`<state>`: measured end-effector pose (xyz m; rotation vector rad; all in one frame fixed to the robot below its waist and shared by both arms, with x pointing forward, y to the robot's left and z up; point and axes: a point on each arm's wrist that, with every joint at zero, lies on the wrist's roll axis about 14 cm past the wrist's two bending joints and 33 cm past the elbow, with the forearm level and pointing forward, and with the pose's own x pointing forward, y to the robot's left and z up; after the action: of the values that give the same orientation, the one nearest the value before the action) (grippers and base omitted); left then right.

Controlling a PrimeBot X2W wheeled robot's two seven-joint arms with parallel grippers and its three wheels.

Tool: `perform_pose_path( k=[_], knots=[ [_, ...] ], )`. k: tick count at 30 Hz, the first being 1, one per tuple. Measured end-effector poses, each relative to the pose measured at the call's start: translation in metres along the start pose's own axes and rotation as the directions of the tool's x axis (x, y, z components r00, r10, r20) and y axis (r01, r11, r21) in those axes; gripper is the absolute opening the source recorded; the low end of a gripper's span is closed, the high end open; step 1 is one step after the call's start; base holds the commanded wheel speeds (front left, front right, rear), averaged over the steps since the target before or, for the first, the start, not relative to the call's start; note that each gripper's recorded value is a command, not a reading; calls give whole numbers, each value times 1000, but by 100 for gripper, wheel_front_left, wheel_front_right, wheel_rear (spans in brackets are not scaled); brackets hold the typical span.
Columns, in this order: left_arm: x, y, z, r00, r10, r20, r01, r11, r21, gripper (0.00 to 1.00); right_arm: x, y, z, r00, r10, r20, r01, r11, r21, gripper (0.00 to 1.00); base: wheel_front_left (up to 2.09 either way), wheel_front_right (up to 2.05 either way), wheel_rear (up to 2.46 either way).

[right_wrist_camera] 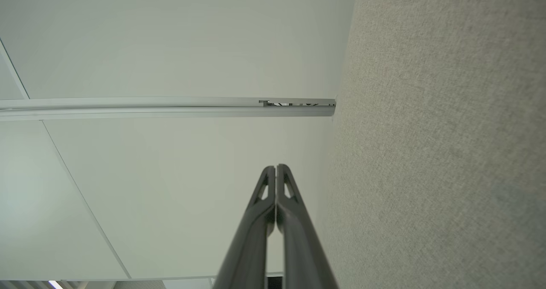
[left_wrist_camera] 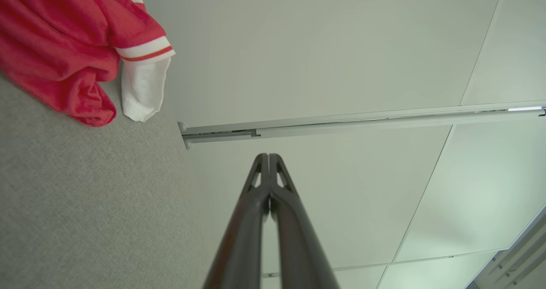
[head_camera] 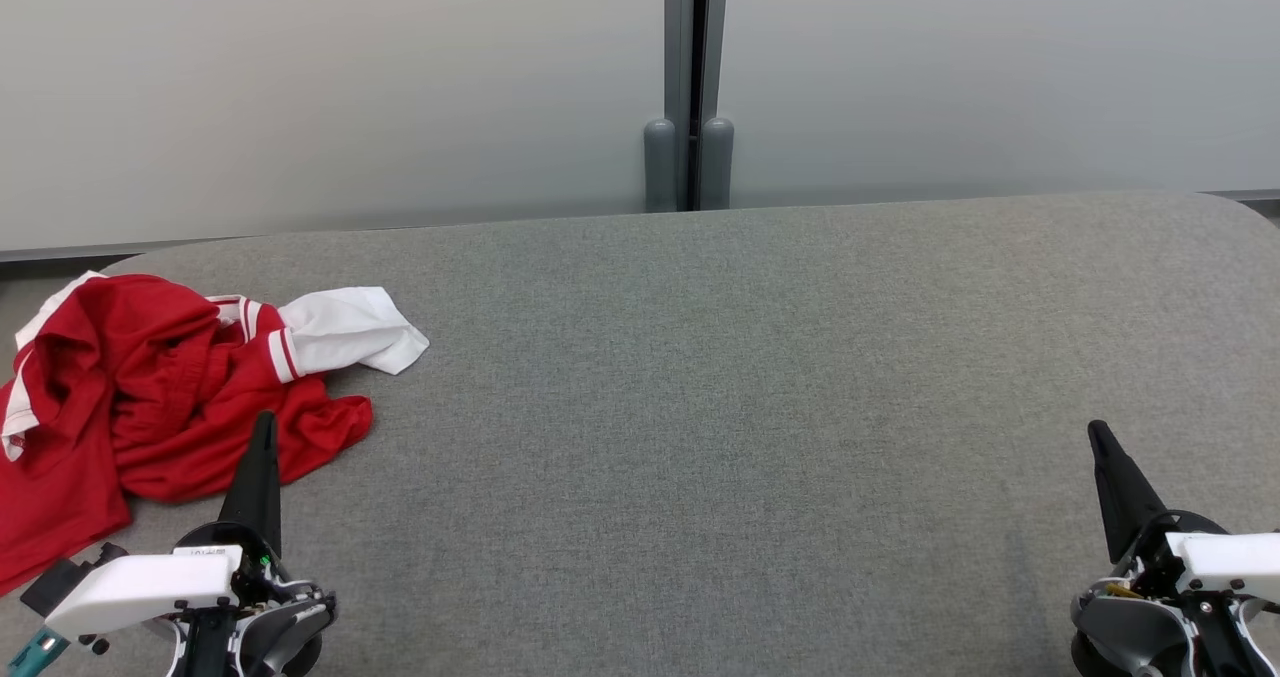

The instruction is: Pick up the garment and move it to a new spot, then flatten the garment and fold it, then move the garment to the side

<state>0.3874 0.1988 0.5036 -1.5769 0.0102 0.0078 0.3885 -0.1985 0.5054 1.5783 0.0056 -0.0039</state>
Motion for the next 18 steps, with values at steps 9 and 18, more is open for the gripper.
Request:
perform_pose_path(
  k=[9,18],
  knots=[
    [0,0,0,1000,0,0,0,1000,0,0,0,0,0,1000,0,0,0,1000,0,0,0,0,0],
    [0,0,0,1000,0,0,0,1000,0,0,0,0,0,1000,0,0,0,1000,0,0,0,0,0]
  ],
)
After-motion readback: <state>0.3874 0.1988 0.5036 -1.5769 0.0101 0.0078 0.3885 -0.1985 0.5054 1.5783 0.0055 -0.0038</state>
